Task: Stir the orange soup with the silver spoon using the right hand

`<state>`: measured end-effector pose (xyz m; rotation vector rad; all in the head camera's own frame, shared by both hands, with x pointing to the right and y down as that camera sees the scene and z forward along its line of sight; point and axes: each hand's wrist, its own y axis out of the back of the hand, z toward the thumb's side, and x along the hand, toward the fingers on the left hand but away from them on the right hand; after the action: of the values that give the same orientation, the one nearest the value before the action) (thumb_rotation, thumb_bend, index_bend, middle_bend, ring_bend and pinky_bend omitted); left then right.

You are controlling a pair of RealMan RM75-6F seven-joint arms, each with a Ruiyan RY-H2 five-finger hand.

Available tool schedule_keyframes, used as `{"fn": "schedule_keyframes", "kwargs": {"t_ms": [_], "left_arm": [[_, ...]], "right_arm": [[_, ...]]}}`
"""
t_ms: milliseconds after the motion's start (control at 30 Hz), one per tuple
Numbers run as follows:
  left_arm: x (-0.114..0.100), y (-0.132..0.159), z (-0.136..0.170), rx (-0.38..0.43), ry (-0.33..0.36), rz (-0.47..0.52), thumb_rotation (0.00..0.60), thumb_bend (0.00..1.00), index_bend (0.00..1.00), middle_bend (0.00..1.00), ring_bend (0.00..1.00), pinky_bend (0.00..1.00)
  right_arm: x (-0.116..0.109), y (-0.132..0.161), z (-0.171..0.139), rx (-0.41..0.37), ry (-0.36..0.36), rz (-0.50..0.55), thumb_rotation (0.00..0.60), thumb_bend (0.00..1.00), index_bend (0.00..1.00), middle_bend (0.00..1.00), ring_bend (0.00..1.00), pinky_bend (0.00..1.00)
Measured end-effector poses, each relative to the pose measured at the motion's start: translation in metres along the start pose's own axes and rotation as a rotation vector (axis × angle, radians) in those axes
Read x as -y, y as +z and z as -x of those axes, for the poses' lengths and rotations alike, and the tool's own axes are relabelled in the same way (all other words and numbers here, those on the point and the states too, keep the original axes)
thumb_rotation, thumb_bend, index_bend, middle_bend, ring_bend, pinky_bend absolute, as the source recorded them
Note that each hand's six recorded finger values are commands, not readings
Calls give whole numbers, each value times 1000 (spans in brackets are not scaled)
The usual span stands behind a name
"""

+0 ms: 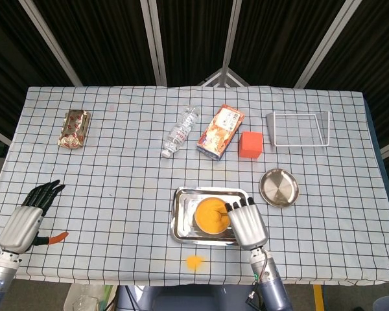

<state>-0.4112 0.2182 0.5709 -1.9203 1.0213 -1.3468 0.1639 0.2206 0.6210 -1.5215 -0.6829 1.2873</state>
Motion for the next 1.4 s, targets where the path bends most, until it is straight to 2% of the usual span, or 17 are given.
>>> {"fn": "schedule_keyframes", "kwargs": {"t_ms": [433, 767, 1067, 1400], "left_arm": [[0, 0, 0, -3, -3, 3, 600, 20, 0, 0, 0, 0], [1, 0, 0, -4, -8, 5, 600, 20, 0, 0, 0, 0], [2, 1, 0, -4, -13, 6, 600, 20, 0, 0, 0, 0], [2, 1, 0, -7, -17, 8, 600, 20, 0, 0, 0, 0]], "right_arm": [[-12, -4, 0, 11, -25, 15, 600, 655, 813, 642, 522, 484], [-15, -18, 9, 46, -42, -6, 600, 656, 813, 642, 522, 484], [-7, -25, 9, 56, -21, -18, 600, 656, 813, 642, 522, 484], [0, -13, 3, 36, 2, 10, 600, 657, 819, 642, 522, 484]]}}
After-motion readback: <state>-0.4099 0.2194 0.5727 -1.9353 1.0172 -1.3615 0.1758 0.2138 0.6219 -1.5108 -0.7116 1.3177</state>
